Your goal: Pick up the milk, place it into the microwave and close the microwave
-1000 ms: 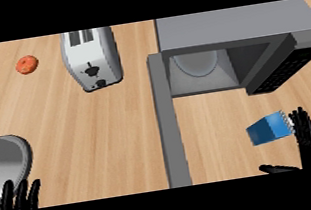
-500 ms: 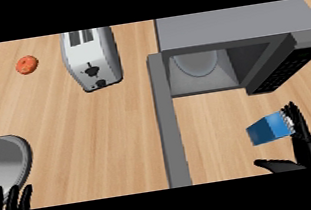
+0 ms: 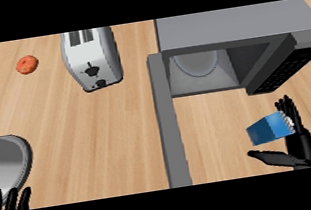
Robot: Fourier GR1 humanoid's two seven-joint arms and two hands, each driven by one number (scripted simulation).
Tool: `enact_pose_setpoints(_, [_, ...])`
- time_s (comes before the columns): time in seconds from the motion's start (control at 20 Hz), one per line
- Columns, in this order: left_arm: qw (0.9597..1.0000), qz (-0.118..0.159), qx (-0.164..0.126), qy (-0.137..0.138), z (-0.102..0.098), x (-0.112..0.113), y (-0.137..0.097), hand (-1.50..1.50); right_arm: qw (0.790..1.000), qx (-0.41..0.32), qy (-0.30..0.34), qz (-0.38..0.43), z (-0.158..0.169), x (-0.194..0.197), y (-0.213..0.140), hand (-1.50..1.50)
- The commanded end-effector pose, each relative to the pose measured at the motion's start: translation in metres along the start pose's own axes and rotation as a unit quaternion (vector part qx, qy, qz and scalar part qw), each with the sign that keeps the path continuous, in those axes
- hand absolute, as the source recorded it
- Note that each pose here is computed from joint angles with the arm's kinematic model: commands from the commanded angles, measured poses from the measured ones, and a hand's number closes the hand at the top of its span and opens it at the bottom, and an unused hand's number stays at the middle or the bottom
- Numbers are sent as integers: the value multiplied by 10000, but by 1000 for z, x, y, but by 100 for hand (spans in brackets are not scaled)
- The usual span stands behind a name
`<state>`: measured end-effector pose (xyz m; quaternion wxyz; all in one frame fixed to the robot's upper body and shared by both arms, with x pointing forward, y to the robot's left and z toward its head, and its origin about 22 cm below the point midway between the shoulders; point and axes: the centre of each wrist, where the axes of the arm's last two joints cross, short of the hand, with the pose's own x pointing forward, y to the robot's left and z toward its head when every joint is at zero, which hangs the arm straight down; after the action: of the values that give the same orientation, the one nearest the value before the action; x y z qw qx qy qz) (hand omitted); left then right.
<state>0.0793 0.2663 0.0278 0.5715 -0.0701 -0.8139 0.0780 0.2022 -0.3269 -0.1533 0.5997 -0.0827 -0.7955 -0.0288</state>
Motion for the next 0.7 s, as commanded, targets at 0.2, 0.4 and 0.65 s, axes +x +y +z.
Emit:
enact_pose_setpoints(0.2, [10000, -1, -5, -89, 10, -1, -14, -150, 9945, -143, -567, 870, -32, 1, 4, 150])
enact_pose_setpoints(0.4, [10000, 53, -53, 5, -9, -9, -12, -150, 9923, -437, -665, 950, -40, 1, 10, 150])
enact_pose_setpoints(0.65, [10000, 6, -31, 14, 5, 5, 1, -150, 9925, -423, -1079, 378, -42, 0, 30, 150])
